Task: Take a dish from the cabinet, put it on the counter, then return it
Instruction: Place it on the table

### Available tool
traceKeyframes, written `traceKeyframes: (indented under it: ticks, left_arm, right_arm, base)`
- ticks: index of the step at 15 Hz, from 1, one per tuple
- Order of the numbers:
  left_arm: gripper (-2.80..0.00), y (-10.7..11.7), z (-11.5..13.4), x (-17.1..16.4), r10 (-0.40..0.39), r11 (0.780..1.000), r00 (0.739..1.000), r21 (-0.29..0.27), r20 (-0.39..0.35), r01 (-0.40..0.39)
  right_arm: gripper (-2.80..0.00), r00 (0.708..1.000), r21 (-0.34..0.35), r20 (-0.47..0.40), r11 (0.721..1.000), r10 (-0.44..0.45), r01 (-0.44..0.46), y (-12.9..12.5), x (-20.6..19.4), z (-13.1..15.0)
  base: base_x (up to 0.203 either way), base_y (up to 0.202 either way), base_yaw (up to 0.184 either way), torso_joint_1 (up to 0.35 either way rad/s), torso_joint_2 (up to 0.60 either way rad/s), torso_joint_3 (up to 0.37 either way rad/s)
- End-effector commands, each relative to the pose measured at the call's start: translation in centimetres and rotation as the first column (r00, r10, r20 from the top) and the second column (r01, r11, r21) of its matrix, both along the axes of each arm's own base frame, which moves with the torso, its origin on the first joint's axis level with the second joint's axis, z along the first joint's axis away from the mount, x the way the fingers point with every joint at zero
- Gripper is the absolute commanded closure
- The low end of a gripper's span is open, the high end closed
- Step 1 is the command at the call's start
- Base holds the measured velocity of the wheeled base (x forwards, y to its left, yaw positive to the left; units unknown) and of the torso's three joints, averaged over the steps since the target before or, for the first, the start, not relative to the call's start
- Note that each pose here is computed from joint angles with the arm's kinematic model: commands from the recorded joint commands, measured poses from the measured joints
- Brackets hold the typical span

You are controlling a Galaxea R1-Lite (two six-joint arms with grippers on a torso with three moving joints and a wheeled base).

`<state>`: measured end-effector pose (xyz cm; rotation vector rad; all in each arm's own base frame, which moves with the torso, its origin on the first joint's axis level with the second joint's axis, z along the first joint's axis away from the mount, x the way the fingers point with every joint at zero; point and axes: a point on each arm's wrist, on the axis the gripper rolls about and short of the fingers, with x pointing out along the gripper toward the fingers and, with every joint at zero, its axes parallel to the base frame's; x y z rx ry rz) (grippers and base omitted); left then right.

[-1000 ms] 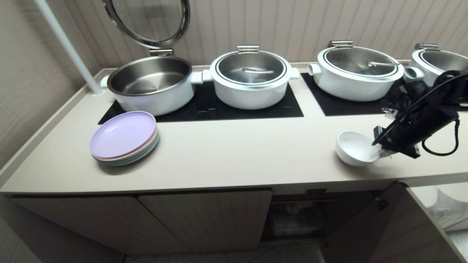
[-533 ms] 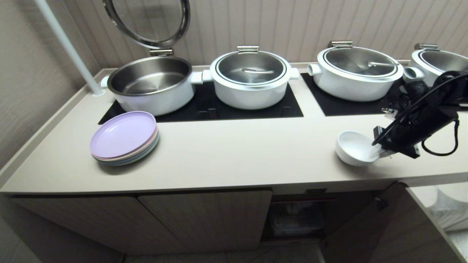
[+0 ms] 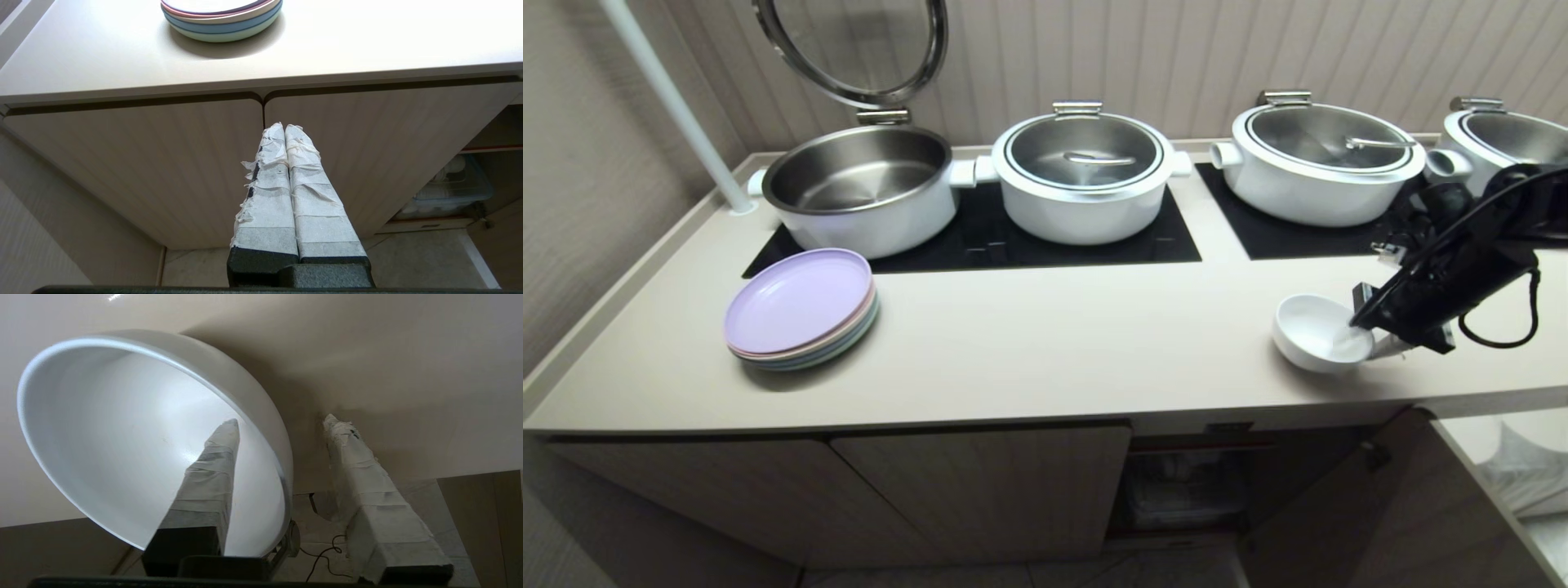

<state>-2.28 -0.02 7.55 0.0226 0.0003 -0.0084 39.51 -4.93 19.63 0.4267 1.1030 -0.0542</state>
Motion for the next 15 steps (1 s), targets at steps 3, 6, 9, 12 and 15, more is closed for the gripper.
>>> traceKeyframes:
  ticks: [3,6,9,12,15]
  left_arm:
    - [0.00,0.0,0.0,0.0,0.001,1.000,1.000,0.000,0.000,-0.001]
    - [0.00,0.0,0.0,0.0,0.001,1.000,1.000,0.000,0.000,-0.001]
    - [0.00,0.0,0.0,0.0,0.001,1.000,1.000,0.000,0.000,-0.001]
    - [0.00,0.0,0.0,0.0,0.001,1.000,1.000,0.000,0.000,-0.001]
    - [0.00,0.0,0.0,0.0,0.001,1.000,1.000,-0.001,0.000,-0.001]
  right_arm:
    - [-2.80,1.000,0.009,0.021,1.000,-0.020,0.020,-0.1,0.4,0.0]
    - [-2.80,0.999,0.009,0.026,1.000,-0.019,0.019,0.0,0.4,0.0]
    - [-2.80,0.999,0.008,0.042,1.000,-0.018,0.018,0.0,0.4,0.3]
    - [-2.80,0.998,0.006,0.057,1.000,-0.015,0.015,0.1,0.2,0.7]
    - [-2.80,0.997,0.004,0.074,1.000,-0.012,0.012,0.3,0.1,1.2]
  base:
    - [0.000,0.000,0.000,0.000,0.00,0.000]
    - [0.000,0.000,0.000,0.000,0.00,0.000]
    - [0.000,0.000,0.000,0.000,0.00,0.000]
    - [0.000,0.000,0.000,0.000,0.00,0.000]
    - [0.000,0.000,0.000,0.000,0.00,0.000]
